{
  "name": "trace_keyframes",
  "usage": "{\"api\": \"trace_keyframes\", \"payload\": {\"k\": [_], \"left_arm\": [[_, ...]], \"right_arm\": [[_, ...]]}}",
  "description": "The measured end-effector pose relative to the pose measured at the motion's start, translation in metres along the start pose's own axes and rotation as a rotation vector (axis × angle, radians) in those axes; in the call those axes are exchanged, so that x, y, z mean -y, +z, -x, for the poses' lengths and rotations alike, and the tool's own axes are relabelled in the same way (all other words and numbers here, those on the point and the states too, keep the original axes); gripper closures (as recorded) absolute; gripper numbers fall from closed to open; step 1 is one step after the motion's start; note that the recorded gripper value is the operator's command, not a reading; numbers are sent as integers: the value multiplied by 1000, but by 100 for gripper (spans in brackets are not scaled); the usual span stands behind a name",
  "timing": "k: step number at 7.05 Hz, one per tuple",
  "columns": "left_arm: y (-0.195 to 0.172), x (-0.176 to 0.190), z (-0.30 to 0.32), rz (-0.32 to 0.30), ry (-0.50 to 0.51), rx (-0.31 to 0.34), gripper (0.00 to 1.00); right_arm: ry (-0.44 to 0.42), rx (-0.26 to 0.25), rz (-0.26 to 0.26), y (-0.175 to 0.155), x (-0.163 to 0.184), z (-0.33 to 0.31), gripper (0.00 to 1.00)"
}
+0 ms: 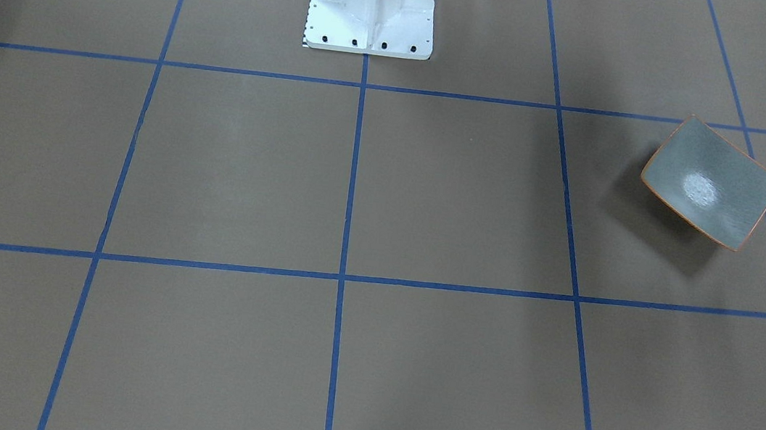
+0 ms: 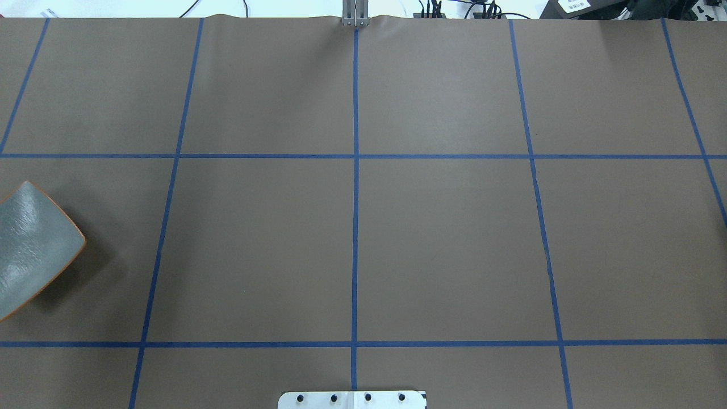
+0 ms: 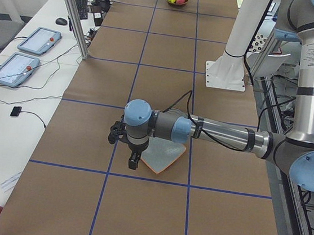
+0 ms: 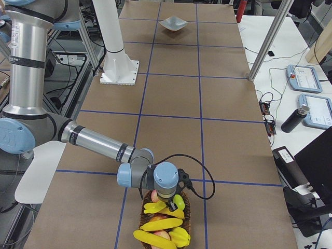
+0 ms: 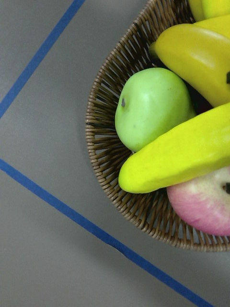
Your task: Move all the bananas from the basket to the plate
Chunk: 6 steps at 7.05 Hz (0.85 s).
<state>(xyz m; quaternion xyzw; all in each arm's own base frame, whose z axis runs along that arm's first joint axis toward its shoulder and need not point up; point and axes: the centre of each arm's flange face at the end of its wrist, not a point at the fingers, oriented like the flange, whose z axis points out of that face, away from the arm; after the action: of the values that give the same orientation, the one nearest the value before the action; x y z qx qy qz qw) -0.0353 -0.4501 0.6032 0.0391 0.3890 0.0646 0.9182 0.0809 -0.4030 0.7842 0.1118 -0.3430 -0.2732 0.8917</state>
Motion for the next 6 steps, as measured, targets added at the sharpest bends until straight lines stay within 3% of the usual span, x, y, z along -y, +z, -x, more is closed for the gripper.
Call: {"api": "trace_keyframes", "payload": {"k": [3, 6], "left_arm": [[1, -1, 1, 1, -1, 0, 0], [-7, 5, -7, -18, 19, 3, 0]], "right_arm": [[7, -2, -43, -19, 14, -5, 100], [81, -20, -80, -74, 73, -23, 100]]}}
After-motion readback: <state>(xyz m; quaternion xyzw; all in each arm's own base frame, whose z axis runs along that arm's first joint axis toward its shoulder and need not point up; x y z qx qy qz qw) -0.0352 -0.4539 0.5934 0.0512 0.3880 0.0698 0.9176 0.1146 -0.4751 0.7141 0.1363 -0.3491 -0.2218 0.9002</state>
